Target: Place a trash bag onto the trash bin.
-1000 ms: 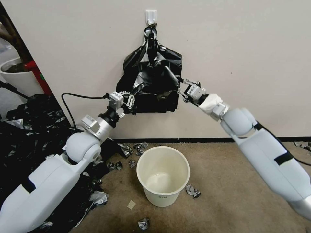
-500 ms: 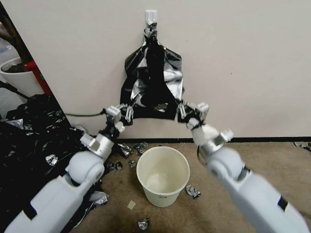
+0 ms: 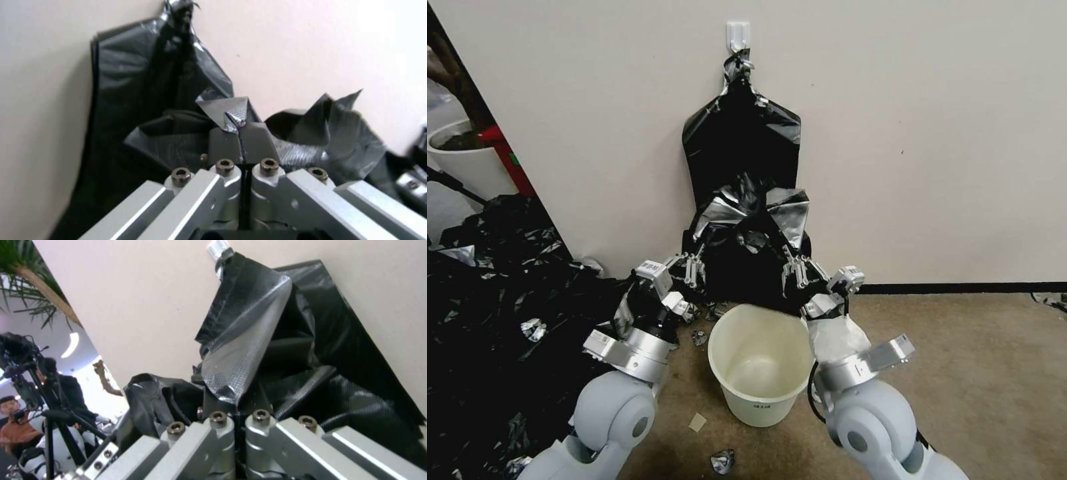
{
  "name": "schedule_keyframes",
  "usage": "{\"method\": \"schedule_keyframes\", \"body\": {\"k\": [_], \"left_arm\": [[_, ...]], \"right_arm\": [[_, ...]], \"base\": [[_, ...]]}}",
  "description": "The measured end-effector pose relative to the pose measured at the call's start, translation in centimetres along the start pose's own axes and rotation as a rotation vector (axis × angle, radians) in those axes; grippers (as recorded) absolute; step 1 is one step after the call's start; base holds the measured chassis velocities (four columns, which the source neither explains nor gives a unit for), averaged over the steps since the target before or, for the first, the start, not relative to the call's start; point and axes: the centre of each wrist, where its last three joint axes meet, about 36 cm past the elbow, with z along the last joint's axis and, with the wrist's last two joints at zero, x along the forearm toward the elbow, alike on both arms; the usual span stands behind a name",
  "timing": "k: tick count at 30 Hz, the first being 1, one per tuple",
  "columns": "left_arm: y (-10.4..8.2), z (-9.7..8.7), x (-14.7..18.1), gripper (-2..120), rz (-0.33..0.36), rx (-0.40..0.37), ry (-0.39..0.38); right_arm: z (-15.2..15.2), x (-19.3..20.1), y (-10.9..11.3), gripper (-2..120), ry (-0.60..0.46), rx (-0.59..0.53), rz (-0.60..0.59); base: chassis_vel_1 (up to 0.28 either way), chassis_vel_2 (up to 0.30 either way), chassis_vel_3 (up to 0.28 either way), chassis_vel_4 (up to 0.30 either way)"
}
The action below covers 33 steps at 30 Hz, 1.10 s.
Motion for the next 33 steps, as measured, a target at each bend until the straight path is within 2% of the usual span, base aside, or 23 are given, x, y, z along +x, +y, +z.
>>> {"method": "schedule_keyframes", "body": {"k": [4,6,7,10,11,14,15,21,22,26,27,30,31,33], "left_arm": [[-0.5,0.2,0.5,0,-0.006,0.034,0.033],[-1.0,1.3,1.2,0,-0.024,0.064,0.065],[-1.0,1.3,1.2,0,-0.024,0.064,0.065],[-1.5,4.2,2.1,0,-0.064,0.077,0.115],[-1.5,4.2,2.1,0,-0.064,0.077,0.115],[-1.5,6.8,2.9,0,-0.078,0.056,0.138],[-1.5,6.8,2.9,0,-0.078,0.056,0.138],[-1.0,9.8,3.3,0,-0.092,0.027,0.133],[-1.0,9.8,3.3,0,-0.092,0.027,0.133],[-0.8,12.0,3.5,0,-0.100,0.040,0.146],[-0.8,12.0,3.5,0,-0.100,0.040,0.146],[-1.2,14.1,4.4,0,-0.110,0.042,0.192],[-1.2,14.1,4.4,0,-0.110,0.042,0.192],[-1.6,15.3,5.4,0,-0.119,0.030,0.230]], "right_arm": [[0.0,0.4,-0.1,0,0.011,0.012,0.015],[0.5,0.8,-0.9,0,0.017,0.051,0.036],[0.5,0.8,-0.9,0,0.017,0.051,0.036],[1.8,1.2,-2.4,0,0.027,0.098,0.074],[1.8,1.2,-2.4,0,0.027,0.098,0.074],[4.0,2.0,-3.9,0,0.042,0.120,0.101],[4.0,2.0,-3.9,0,0.042,0.120,0.101],[7.1,2.0,-6.9,0,0.026,0.164,0.108],[7.1,2.0,-6.9,0,0.026,0.164,0.108],[8.8,1.7,-8.2,0,0.020,0.172,0.113],[8.8,1.7,-8.2,0,0.020,0.172,0.113],[10.4,2.5,-8.9,0,0.052,0.191,0.129],[10.4,2.5,-8.9,0,0.052,0.191,0.129],[11.5,3.4,-9.1,0,0.079,0.206,0.162]], "base": [[0.000,0.000,0.000,0.000],[0.000,0.000,0.000,0.000],[0.000,0.000,0.000,0.000],[0.000,0.000,0.000,0.000],[0.000,0.000,0.000,0.000],[0.000,0.000,0.000,0.000],[0.000,0.000,0.000,0.000],[0.000,0.000,0.000,0.000],[0.000,0.000,0.000,0.000],[0.000,0.000,0.000,0.000],[0.000,0.000,0.000,0.000],[0.000,0.000,0.000,0.000],[0.000,0.000,0.000,0.000],[0.000,0.000,0.000,0.000]]}}
